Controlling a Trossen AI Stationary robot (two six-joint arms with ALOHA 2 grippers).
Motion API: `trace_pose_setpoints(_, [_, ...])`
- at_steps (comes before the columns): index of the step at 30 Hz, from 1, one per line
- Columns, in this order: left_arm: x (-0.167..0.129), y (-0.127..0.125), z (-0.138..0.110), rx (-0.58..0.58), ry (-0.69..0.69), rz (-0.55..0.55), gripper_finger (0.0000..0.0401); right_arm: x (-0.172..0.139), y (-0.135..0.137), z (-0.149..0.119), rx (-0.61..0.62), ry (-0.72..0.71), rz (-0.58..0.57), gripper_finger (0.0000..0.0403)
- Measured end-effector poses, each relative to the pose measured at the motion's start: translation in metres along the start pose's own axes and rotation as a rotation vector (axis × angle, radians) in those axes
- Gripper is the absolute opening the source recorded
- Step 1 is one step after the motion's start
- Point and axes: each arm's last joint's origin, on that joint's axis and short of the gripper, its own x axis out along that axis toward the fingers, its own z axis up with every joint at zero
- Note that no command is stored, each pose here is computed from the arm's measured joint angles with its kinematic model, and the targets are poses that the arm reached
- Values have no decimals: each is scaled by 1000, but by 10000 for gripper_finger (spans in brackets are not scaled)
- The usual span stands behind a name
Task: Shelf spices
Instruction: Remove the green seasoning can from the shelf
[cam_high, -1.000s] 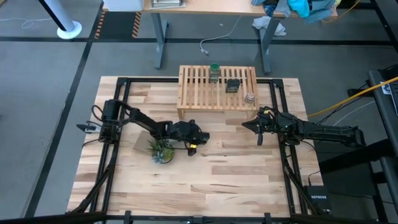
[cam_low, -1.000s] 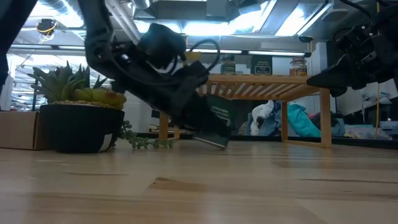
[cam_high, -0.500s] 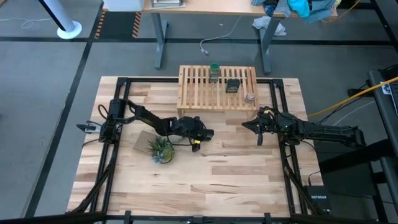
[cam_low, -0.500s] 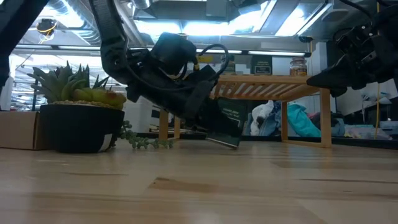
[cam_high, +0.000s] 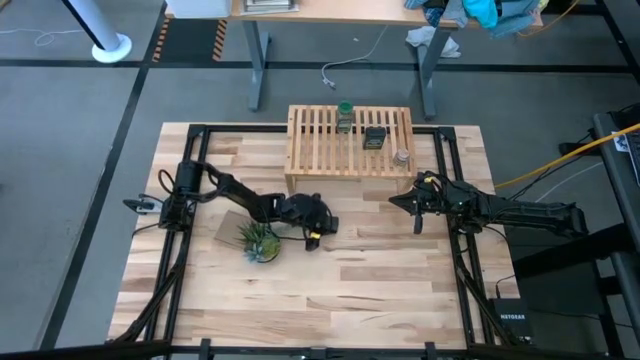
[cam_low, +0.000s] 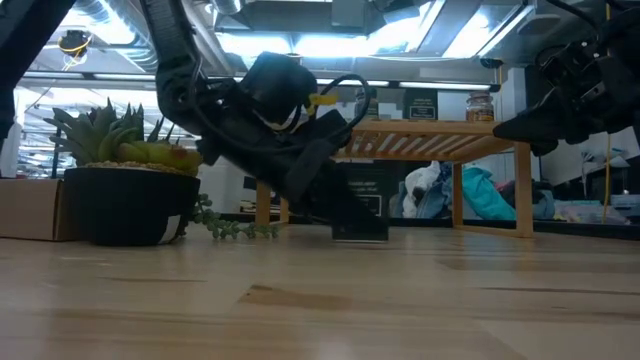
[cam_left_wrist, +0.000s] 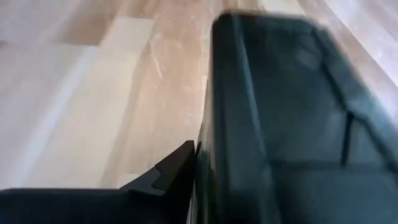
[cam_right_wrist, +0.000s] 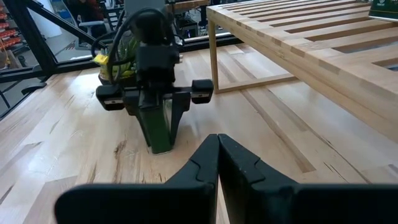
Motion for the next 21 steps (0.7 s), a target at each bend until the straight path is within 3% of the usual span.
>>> trace_pose_setpoints(13, [0,-1,3,2,-36,73,161,0,0,0,0,0,0,14])
trace_pose_setpoints(21, [0,-3,4,-89,-51,65,161,0,0,0,0,0,0,14])
